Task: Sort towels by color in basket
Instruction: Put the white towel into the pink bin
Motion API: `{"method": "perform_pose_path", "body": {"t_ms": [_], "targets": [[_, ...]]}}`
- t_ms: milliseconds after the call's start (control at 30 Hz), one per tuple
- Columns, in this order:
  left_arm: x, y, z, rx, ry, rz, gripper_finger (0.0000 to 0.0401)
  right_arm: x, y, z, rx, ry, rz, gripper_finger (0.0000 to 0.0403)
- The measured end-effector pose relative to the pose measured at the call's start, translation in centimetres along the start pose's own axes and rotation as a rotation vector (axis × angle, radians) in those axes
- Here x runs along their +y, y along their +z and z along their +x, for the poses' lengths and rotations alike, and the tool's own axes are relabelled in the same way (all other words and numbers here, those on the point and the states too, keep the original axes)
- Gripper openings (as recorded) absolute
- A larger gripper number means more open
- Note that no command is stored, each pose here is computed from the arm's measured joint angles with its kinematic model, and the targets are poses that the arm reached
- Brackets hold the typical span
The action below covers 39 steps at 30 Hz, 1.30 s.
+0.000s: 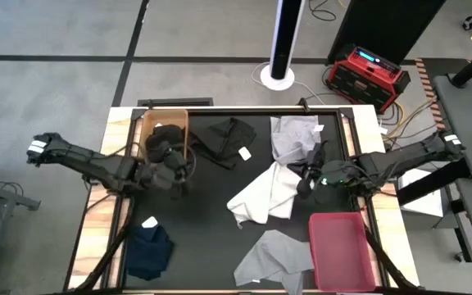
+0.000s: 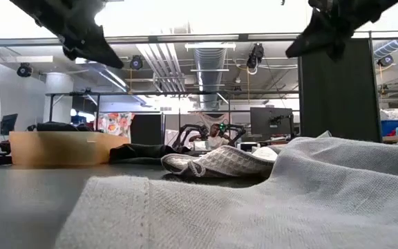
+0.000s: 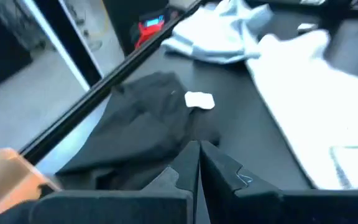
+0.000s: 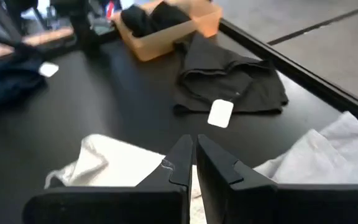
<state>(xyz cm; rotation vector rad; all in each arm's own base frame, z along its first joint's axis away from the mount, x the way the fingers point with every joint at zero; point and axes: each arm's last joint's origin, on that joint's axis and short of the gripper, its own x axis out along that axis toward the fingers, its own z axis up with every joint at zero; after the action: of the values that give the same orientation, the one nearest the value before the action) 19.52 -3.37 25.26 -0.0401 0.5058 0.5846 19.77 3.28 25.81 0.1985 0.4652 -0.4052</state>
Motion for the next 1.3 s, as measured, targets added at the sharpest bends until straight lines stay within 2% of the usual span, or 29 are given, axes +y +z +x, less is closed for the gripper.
{"method": "perform_pose_path", "body": {"t_ms": [300,567,1000,1300], "targets": [[-3.0,-1.3,0.0,0.001,-0.024,-0.019,0.0000,3.4,2.5,0.4,0.092,0.049,-0.137,0.0013],[-4.7,-2.3,0.7,0.022,-0.040,-0.074,0.0000,5.4,3.8,1.0,0.192,0.025,-0.233,0.0013],[-6.3,-3.2,1.3,0.030,-0.059,-0.059,0.0000,8.3,2.2,5.2,0.304,0.011,-0.471,0.0013],[-6.3,-3.3,0.3,0.026,-0.087,-0.003,0.0000,10.4,1.3,8.3,0.367,0.001,-0.498,0.0013]]}}
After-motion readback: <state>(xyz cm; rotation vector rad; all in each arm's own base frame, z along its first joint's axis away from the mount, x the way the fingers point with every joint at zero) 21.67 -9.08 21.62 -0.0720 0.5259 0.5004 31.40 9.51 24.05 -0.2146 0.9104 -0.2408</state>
